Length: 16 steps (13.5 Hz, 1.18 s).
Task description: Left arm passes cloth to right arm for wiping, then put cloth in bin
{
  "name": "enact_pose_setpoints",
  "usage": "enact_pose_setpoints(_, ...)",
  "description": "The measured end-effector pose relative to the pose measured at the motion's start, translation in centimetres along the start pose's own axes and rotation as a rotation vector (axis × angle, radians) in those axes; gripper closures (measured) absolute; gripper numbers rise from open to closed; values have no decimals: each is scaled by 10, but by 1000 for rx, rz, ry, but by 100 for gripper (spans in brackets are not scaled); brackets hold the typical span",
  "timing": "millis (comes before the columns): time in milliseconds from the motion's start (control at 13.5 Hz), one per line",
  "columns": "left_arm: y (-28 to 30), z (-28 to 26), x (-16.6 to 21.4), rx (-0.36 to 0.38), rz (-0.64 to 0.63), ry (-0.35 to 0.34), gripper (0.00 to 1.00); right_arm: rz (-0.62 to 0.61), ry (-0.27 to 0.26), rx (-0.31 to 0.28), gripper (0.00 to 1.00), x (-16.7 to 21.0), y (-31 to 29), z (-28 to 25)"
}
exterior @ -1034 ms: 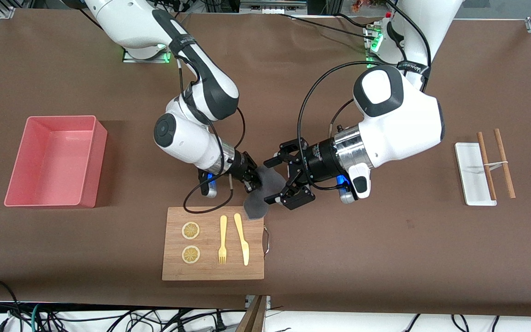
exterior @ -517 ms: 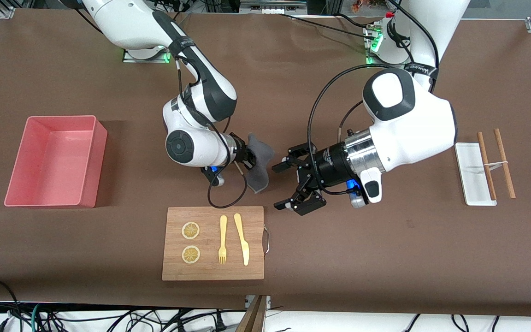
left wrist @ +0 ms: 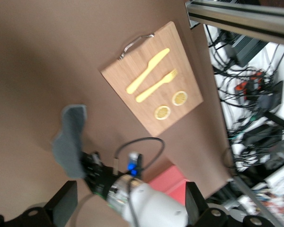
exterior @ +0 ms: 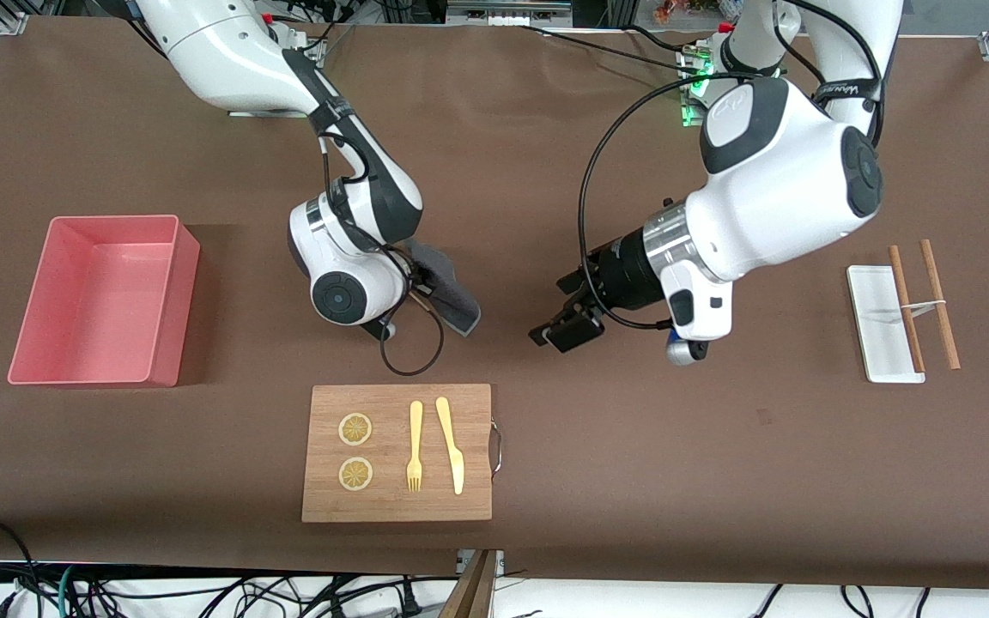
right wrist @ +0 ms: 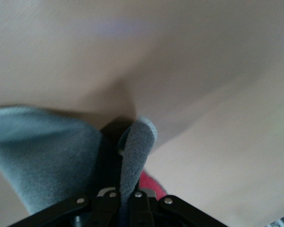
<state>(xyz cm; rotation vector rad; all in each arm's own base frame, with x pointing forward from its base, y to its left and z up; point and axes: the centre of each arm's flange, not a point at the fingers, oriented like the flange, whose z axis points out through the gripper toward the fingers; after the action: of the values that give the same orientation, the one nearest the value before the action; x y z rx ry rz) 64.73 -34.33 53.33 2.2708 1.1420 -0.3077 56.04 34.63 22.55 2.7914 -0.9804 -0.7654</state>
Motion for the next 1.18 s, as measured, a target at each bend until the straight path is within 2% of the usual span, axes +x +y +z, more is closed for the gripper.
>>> enact_pose_setpoints(222, -17, 6, -4, 174, 199, 50, 0, -42, -6, -25, 98, 44, 26, -3)
enact_pose_setpoints(443, -40, -12, -13, 380, 380, 75, 0, -78, 22, -89, 98, 94, 62, -12)
enact_pose_setpoints(591, -56, -34, -17, 512, 461, 126, 0, -104, 25, -102, 98, 121, 83, -13)
enact_pose_setpoints(738, -67, -54, -15, 620, 487, 201, 0, -129, 27, -108, 98, 147, 104, -18)
enact_pose_setpoints(886, -74, -64, -11, 683, 491, 242, 0, -173, 41, -140, 98, 174, 130, -24)
enact_pose_setpoints(1182, -80, -69, -2, 768, 604, 237, 0, -261, 65, -173, 98, 215, 171, -39)
